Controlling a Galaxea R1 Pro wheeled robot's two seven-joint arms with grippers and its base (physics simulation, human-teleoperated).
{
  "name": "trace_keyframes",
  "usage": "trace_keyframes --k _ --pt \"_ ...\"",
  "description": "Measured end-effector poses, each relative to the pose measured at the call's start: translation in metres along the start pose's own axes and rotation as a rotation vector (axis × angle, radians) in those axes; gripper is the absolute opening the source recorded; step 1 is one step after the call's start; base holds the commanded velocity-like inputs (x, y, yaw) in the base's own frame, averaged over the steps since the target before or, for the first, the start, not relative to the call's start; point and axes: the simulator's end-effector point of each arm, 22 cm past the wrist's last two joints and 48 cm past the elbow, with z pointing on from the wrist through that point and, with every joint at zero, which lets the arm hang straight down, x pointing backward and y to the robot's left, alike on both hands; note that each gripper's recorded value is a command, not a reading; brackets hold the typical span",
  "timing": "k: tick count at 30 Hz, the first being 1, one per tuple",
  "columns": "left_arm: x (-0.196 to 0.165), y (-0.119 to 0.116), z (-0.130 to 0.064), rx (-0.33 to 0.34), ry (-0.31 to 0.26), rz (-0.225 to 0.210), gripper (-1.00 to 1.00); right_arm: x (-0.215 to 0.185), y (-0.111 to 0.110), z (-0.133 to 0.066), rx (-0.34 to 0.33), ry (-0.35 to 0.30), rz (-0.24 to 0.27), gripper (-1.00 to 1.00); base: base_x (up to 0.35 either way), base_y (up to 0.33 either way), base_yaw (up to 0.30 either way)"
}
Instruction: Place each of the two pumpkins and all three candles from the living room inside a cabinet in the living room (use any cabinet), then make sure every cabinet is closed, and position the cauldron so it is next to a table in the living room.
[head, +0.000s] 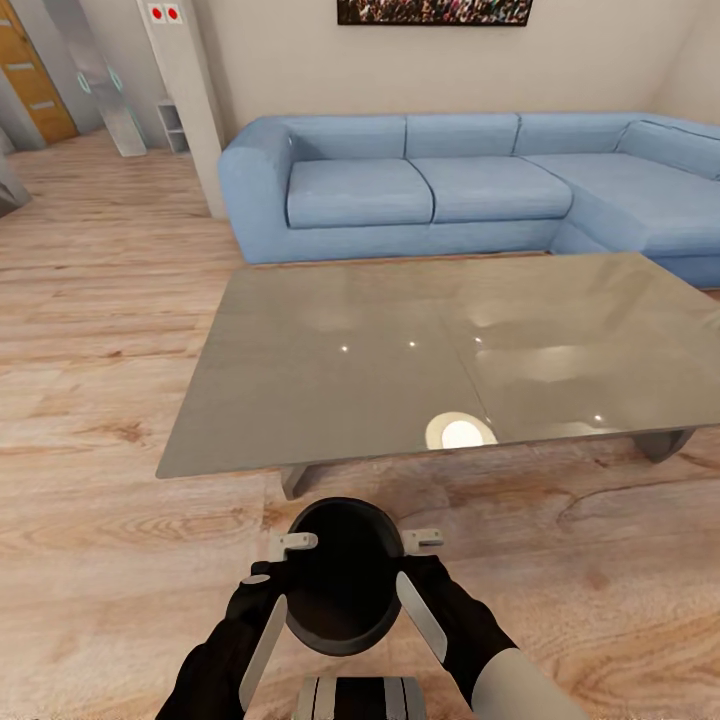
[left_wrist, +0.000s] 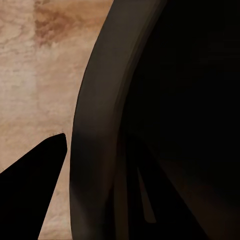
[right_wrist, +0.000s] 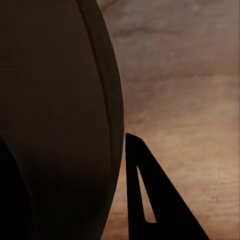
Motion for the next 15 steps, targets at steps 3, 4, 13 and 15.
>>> trace_keyframes --k 3,4,13,15 --pt "0.0056 0.0003 0.004 -0.001 0.012 0.0 -1.0 0.0051 0.0003 0.0047 0.0 0.012 0.0 -1.0 0.0 0.0 0.0" --pt "0.0074 0.0004 0.0053 -0.001 0.016 0.0 -1.0 0.0069 0.0003 0.0063 0.0 0.016 0.0 -1.0 0.0 0.0 0.0" --pt "0.0104 0.0006 0.0078 -0.001 0.021 0.0 -1.0 0.0092 0.0004 0.0089 0.001 0.021 -0.001 -1.0 0.02 0.0 0.0" --pt "0.0103 0.0006 0.0077 -0.001 0.021 0.0 -1.0 0.0092 0.0004 0.0088 0.001 0.021 -0.001 -1.0 0.229 0.0 0.0"
